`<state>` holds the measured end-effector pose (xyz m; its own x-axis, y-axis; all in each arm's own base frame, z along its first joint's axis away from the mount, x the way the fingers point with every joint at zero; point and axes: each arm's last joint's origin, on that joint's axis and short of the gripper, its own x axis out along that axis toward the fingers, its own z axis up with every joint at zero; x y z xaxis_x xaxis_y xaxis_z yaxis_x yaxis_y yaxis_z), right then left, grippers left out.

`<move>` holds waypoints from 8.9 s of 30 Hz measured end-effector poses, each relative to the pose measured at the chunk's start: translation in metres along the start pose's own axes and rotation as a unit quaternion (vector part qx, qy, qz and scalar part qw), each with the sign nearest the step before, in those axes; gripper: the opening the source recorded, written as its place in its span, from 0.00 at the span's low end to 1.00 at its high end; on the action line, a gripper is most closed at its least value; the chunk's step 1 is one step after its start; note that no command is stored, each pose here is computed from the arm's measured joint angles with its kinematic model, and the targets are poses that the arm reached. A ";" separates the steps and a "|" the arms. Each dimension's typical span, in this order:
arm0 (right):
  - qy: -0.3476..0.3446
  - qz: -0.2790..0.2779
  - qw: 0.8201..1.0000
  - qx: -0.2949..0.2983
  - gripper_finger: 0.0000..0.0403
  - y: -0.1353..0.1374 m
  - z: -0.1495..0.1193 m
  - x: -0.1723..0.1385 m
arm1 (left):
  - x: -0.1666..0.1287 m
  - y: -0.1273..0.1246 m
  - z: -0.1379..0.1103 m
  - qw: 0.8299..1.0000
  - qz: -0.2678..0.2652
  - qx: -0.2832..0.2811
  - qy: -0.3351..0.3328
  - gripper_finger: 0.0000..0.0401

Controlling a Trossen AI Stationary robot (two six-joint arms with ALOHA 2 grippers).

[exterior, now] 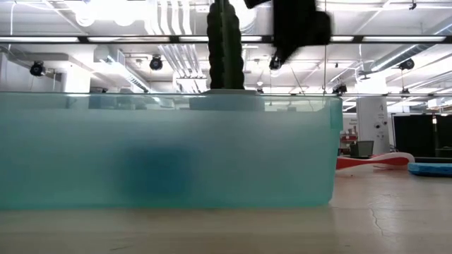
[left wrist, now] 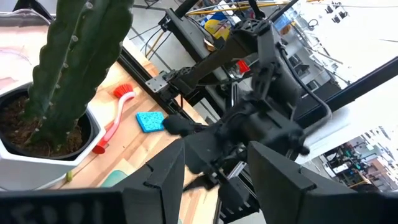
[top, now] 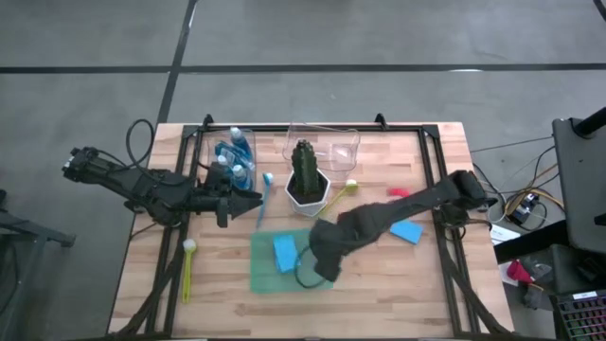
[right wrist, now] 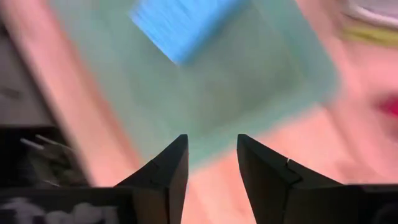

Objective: Pick & Place Kitchen Sink Supplies
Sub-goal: Put the blue sponge wipe into the green bin, then put the red dish brush into the right transparent bin

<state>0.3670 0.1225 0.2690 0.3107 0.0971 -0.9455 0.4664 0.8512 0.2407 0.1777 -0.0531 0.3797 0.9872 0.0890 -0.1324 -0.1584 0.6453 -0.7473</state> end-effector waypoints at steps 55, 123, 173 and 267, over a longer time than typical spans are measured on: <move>0.252 -0.330 0.908 -0.060 0.36 -0.121 -0.128 0.097 | 0.000 -0.001 -0.001 0.999 -0.008 -0.030 0.011 0.42; -0.092 0.200 0.928 0.300 0.02 0.006 0.030 0.014 | 0.000 0.002 -0.004 0.999 -0.007 -0.025 0.043 0.42; -0.007 0.060 0.947 0.315 0.19 0.035 0.111 0.079 | -0.011 0.006 -0.009 0.987 -0.043 -0.004 0.152 0.42; 0.139 -0.132 0.971 -0.144 0.46 -0.235 -0.048 0.036 | -0.028 0.007 0.005 0.996 -0.034 0.004 0.077 0.42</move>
<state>0.2288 -0.0491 0.1679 -0.0430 -0.0424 -0.9982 0.2353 0.9706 -0.0513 0.1492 -0.0468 0.3815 0.9809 -0.0730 -0.1804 -0.0901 0.6513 -0.7534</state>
